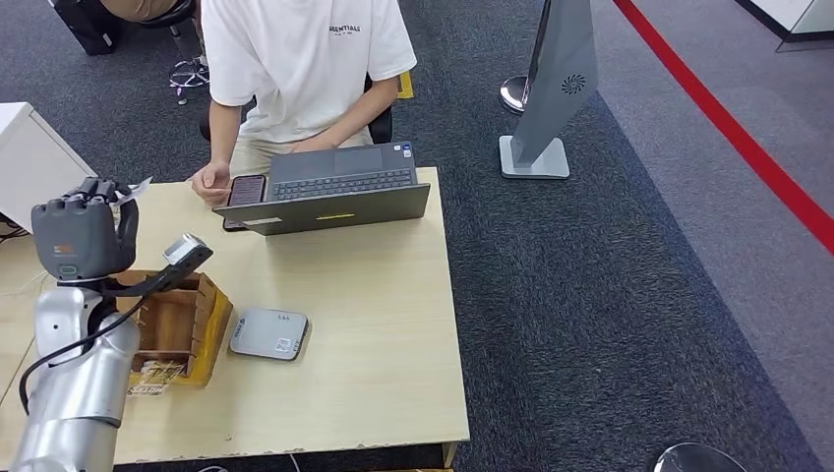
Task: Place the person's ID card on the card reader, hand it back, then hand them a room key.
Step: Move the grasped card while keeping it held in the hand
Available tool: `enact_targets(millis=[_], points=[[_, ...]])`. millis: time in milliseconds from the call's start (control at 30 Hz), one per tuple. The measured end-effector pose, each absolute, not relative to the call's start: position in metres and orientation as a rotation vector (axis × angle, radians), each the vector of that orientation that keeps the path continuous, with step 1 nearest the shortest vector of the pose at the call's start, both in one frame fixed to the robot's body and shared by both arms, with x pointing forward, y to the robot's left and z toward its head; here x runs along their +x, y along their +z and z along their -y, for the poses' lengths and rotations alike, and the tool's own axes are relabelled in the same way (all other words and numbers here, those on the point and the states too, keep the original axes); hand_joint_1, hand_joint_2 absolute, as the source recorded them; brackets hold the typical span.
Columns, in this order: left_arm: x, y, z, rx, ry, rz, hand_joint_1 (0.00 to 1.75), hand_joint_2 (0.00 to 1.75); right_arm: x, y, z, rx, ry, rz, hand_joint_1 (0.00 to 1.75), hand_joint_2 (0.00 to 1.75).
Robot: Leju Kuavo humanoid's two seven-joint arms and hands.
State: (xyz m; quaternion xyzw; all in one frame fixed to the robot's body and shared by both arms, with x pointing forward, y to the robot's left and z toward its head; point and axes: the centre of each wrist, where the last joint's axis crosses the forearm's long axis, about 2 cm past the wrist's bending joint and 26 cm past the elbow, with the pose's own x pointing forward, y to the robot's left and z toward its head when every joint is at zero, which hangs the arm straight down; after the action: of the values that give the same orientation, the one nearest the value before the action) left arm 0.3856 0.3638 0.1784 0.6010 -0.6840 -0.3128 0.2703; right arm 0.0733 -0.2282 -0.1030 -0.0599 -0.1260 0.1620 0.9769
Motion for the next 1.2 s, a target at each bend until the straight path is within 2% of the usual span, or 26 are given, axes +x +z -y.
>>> enact_targets(millis=[167, 367, 833, 1200], points=[[0.352, 0.162, -0.313, 1.564, -0.885, 1.942, 1.75, 1.75, 0.066, -0.104, 0.229, -0.123, 0.315, 0.247, 0.0, 0.0], [0.328, 0.15, -0.282, 1.494, -0.896, 1.965, 1.75, 1.75, 0.063, -0.105, 0.229, -0.125, 0.306, 0.241, 0.0, 0.0], [0.329, 0.081, -0.286, 1.326, -1.004, 1.652, 1.75, 1.75, 0.062, -0.105, 0.23, -0.13, 0.333, 0.238, 0.0, 0.0], [0.324, 0.055, -0.287, 1.245, -1.082, 1.558, 1.75, 1.75, 0.062, -0.105, 0.23, -0.13, 0.325, 0.235, 0.0, 0.0]])
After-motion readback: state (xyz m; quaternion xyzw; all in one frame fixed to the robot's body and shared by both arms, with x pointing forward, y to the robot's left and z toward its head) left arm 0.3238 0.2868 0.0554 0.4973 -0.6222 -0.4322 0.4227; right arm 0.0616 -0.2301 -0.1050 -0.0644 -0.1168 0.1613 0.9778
